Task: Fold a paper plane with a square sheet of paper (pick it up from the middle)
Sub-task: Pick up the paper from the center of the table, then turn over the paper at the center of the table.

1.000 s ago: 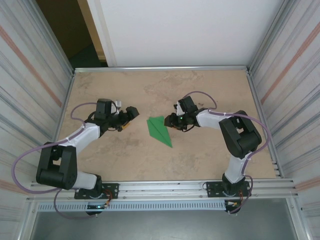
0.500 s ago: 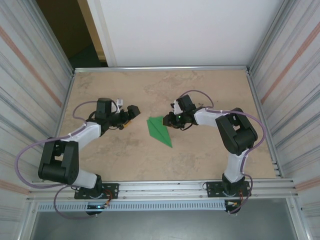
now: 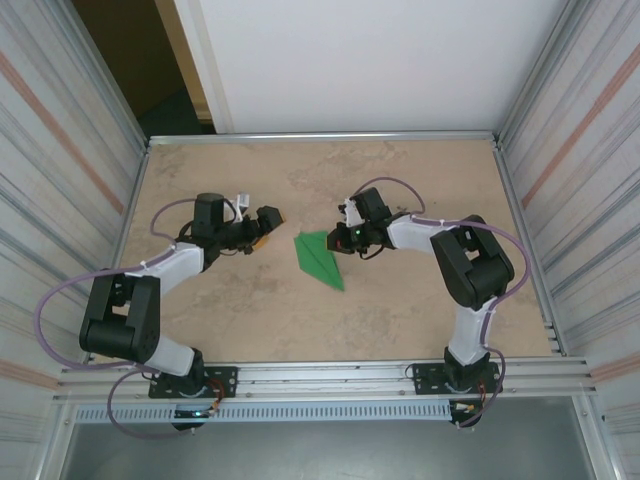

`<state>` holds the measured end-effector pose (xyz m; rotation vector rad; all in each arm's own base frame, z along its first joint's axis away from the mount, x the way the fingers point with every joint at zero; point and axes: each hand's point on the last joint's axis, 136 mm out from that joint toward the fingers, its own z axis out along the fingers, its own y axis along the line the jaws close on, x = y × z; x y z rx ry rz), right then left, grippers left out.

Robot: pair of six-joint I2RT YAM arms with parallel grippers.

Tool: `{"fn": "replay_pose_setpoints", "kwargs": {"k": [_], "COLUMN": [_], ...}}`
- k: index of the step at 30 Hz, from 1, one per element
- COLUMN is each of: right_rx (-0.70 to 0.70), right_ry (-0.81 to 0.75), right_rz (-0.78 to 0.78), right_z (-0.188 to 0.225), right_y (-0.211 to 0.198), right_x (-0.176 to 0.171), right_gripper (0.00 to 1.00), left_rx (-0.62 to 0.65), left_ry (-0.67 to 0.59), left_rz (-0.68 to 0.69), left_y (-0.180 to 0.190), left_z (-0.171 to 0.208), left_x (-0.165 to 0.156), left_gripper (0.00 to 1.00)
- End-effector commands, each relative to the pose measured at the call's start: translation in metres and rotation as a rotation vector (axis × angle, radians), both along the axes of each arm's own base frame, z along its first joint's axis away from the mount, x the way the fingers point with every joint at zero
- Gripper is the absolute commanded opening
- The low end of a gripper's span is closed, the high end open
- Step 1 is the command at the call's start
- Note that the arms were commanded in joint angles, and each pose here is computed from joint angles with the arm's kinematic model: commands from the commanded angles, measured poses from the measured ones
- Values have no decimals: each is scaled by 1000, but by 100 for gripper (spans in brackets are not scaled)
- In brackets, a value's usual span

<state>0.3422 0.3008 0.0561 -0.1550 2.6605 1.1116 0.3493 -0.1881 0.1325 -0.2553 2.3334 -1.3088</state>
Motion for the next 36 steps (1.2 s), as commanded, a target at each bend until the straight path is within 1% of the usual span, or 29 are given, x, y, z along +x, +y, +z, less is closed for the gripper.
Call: {"fn": "replay_pose_setpoints", "kwargs": {"k": [1,7,11,14,16,21,26,30,32,36], "right_rx": [104,252,353,404,441,516,542,563,576,592], "right_ry": [-147,-236,-275,-287,-292,-281,-289,-281,-275,-273], "right_rz": [1,-86,-124,-137,-140,-142,-143,-136,-128,-123], "right_z": [61,128,166,188,202,216,223,226,227,231], "right_y": [9,7,6,4,5,8,8,10,12,12], "right_x": [9,12,6,2,-1,-3,-6,-7,-8,-7], "right_gripper": [2,2,2,2,2,2,2,2,3,3], "left_rx": [-74,-135,-175,-218,-253,-299,-295,-295,-292,-299], "left_ry": [-71,-194,-274,-312,-336,-368,-384,-416,-425,-432], "left_rz": [-79,-184,-218,-222,-221,-258,-307,-353,-350,-333], "left_y": [-20,-49,-61,-68,-71,-83,-93,-99,-100,-97], "left_z": [23,59,83,101,111,125,130,134,133,131], "left_x": [-5,-20,-30,-32,-31,-35,-40,-48,-49,-50], "left_gripper": [98,96,94,90,85,70,57,51,50,45]}}
